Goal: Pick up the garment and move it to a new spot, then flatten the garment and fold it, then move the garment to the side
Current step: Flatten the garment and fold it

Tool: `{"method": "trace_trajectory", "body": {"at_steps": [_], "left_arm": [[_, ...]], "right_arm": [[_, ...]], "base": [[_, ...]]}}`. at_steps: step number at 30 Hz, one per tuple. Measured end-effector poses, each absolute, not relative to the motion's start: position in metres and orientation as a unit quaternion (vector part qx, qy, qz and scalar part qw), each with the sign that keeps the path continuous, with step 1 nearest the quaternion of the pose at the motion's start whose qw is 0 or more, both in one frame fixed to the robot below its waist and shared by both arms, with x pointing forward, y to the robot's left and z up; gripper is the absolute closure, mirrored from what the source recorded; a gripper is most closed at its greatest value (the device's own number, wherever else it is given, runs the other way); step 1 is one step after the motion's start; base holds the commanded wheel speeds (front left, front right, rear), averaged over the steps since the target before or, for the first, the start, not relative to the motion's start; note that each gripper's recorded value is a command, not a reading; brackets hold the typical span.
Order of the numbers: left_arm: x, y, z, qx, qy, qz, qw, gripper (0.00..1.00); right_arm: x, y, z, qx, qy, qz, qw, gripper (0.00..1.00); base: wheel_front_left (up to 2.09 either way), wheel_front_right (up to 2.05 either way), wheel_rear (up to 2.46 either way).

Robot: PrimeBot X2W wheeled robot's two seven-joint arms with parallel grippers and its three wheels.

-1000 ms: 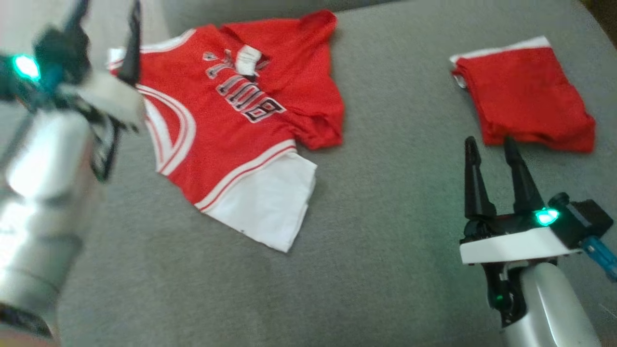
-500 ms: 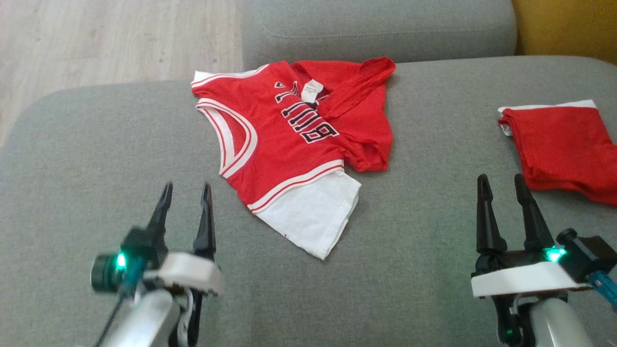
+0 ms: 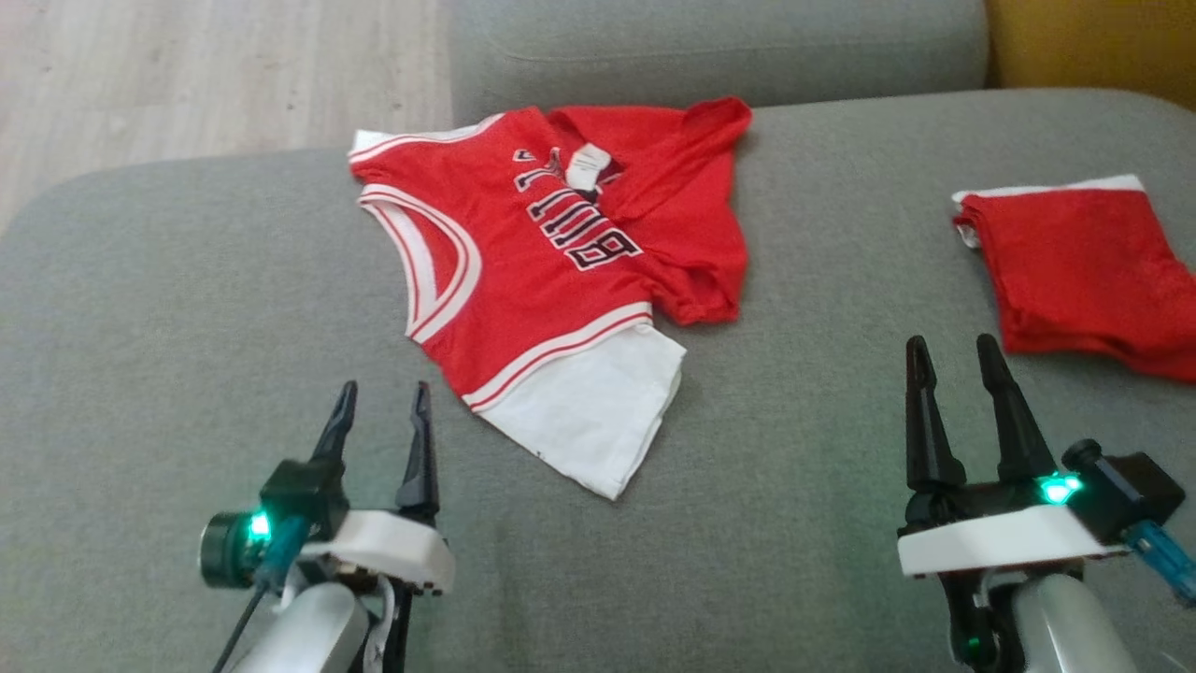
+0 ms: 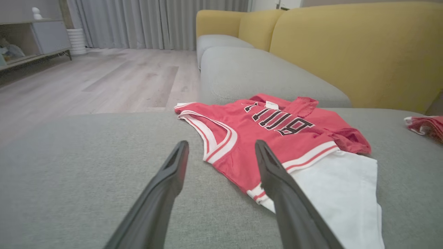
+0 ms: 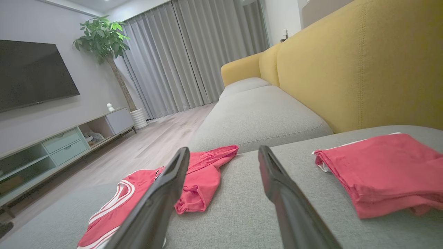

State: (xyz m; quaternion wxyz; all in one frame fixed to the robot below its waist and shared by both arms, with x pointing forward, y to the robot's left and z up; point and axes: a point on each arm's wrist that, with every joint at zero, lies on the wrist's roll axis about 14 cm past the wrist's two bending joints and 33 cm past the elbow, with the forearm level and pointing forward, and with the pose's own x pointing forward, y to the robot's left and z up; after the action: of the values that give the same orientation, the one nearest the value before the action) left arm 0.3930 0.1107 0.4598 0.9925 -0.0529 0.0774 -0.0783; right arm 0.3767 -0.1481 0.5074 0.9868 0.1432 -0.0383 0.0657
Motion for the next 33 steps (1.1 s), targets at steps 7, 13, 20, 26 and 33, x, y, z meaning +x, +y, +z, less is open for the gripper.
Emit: {"method": "trace_trajectory", "body": {"at_steps": [7,13,20,26,33], "left_arm": [[0.404,0.081,0.422,-0.053,0.168,-0.114,0.978,0.0],[0.414,0.071,0.392,-0.043,0.232,-0.124,0.964,0.0],[0.42,0.064,0.367,-0.04,0.278,-0.125,0.952,0.0],[0.43,0.056,0.361,-0.041,0.297,-0.134,0.944,0.32],[0.432,0.053,0.369,-0.044,0.28,-0.147,0.948,1.0]], "right_arm": [[0.375,-0.159,0.5,0.146,-0.029,0.047,0.988,0.0],[0.38,-0.171,0.497,0.147,-0.027,0.029,0.988,0.0],[0.378,-0.18,0.491,0.147,-0.02,0.013,0.989,0.0],[0.377,-0.186,0.488,0.147,-0.016,0.004,0.989,0.0],[0.377,-0.187,0.491,0.149,-0.021,0.002,0.989,0.0]], "base": [[0.0,0.0,0.0],[0.0,0.0,0.0],[0.0,0.0,0.0],[0.0,0.0,0.0],[0.0,0.0,0.0]]}}
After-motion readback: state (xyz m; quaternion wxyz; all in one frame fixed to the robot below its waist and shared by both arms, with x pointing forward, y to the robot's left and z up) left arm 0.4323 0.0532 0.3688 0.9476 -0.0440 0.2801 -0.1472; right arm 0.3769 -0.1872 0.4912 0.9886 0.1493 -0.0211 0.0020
